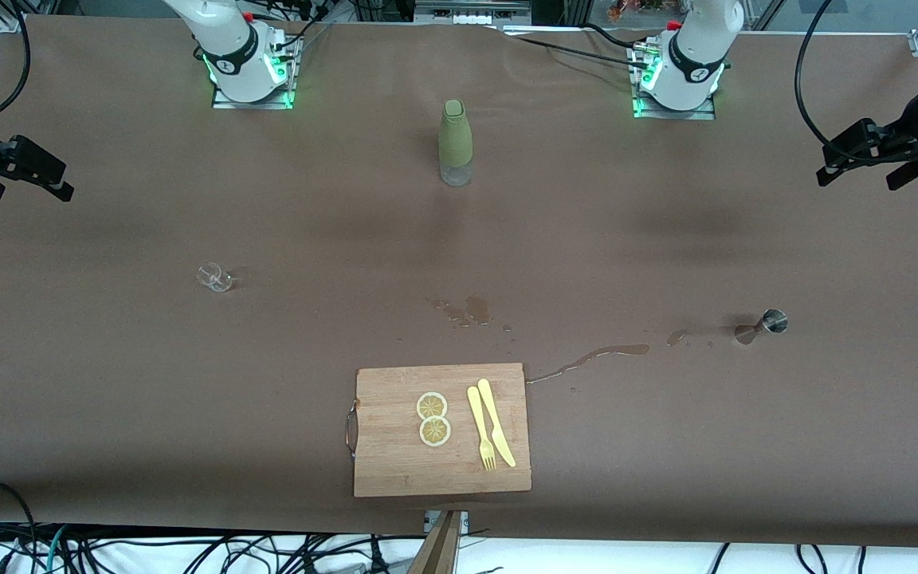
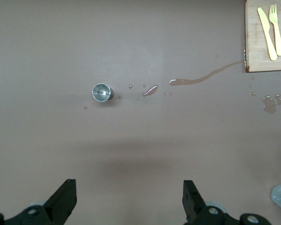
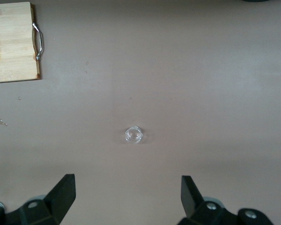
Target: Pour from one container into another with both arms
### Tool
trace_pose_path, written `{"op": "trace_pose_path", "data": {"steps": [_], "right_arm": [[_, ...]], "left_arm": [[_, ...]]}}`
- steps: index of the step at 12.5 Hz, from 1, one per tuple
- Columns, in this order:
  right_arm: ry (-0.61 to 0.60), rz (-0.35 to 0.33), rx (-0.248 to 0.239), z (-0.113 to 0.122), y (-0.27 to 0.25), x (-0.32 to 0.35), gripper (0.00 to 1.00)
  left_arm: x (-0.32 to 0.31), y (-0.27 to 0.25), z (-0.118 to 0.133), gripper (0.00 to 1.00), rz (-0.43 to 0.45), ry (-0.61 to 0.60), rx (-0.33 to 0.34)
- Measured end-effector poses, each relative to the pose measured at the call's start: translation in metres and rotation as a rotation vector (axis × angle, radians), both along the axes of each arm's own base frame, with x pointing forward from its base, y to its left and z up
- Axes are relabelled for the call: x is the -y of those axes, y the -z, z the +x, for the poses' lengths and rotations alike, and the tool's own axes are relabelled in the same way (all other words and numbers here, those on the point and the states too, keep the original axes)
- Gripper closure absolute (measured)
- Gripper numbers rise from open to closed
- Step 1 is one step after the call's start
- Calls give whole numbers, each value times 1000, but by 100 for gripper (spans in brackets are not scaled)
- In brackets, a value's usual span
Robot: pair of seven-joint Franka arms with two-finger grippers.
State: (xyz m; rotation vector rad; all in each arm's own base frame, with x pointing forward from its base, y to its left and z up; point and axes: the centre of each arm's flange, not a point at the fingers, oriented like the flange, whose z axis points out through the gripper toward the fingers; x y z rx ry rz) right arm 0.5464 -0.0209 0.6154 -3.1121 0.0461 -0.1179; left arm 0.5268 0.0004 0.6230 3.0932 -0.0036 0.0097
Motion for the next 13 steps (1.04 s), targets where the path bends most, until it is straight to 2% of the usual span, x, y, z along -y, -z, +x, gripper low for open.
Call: {"op": "trace_pose_path", "data": {"steps": [13], "right_arm": [[22,1,-2,0,1,1,0]], "left_arm": [[-13,0,-1,0,2,-25,6]]}}
